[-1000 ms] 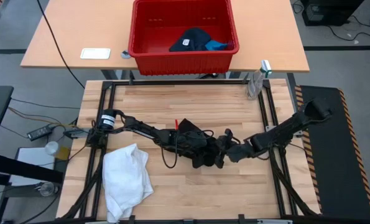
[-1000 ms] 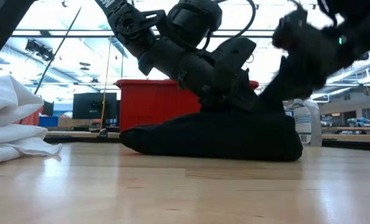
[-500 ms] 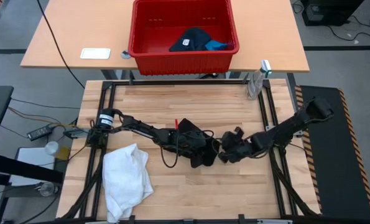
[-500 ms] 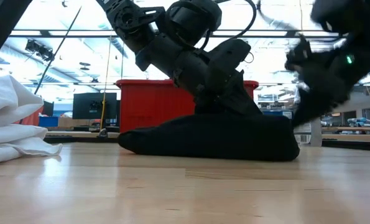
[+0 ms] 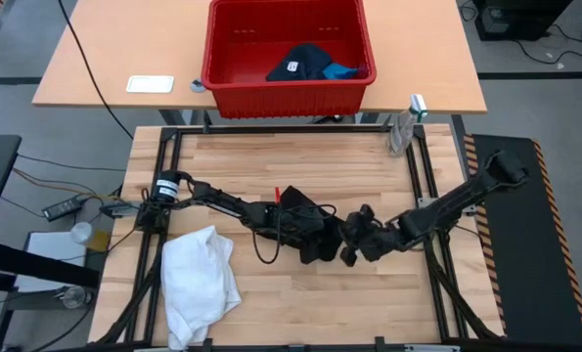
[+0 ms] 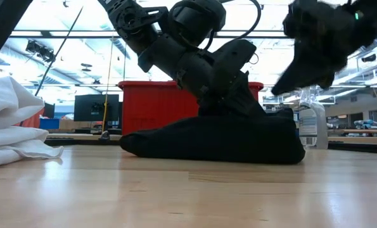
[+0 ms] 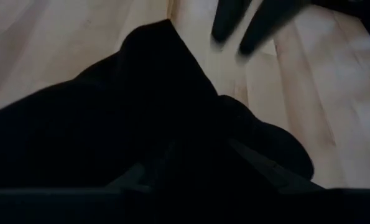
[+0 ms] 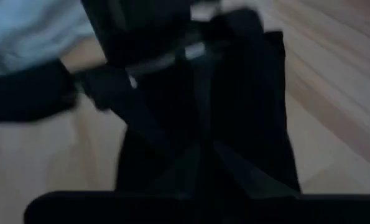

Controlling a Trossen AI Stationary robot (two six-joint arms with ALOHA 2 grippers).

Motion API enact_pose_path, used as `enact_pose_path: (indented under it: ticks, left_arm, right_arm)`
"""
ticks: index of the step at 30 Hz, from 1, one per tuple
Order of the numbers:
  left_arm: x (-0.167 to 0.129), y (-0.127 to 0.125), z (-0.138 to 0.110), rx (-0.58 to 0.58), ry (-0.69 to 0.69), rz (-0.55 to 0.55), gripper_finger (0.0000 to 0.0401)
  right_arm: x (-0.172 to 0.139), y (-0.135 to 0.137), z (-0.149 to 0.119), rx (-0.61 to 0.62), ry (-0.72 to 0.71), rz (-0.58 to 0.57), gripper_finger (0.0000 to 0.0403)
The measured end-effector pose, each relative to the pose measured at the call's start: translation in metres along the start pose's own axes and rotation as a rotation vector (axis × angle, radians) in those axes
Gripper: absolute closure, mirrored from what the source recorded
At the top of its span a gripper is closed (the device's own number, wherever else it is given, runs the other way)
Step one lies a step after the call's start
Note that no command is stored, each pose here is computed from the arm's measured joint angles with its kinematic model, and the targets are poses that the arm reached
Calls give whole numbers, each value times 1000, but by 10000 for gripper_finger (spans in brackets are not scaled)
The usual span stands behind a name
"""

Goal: Fold Laundry from Bin
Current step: Fold the black shirt

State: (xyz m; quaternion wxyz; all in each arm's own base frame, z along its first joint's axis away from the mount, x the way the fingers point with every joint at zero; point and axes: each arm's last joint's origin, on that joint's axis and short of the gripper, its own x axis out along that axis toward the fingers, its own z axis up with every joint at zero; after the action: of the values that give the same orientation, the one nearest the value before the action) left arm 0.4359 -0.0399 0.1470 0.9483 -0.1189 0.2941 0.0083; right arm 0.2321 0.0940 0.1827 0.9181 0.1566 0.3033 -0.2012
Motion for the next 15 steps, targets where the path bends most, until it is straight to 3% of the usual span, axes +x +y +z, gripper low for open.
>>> enact_pose_path:
  ticks: [5, 8, 15]
  left_arm:
    - [0, 0, 0, 0, -4, 7, 260]
    - [0, 0, 0, 0, -4, 8, 260]
    - [-4, -1, 4, -11, -12, 8, 260]
  right_arm:
    - [21, 8, -11, 13, -43, -19, 364]
    - [39, 4, -26, -12, 25, -69, 364]
    - [48, 3, -34, 94, 57, -95, 364]
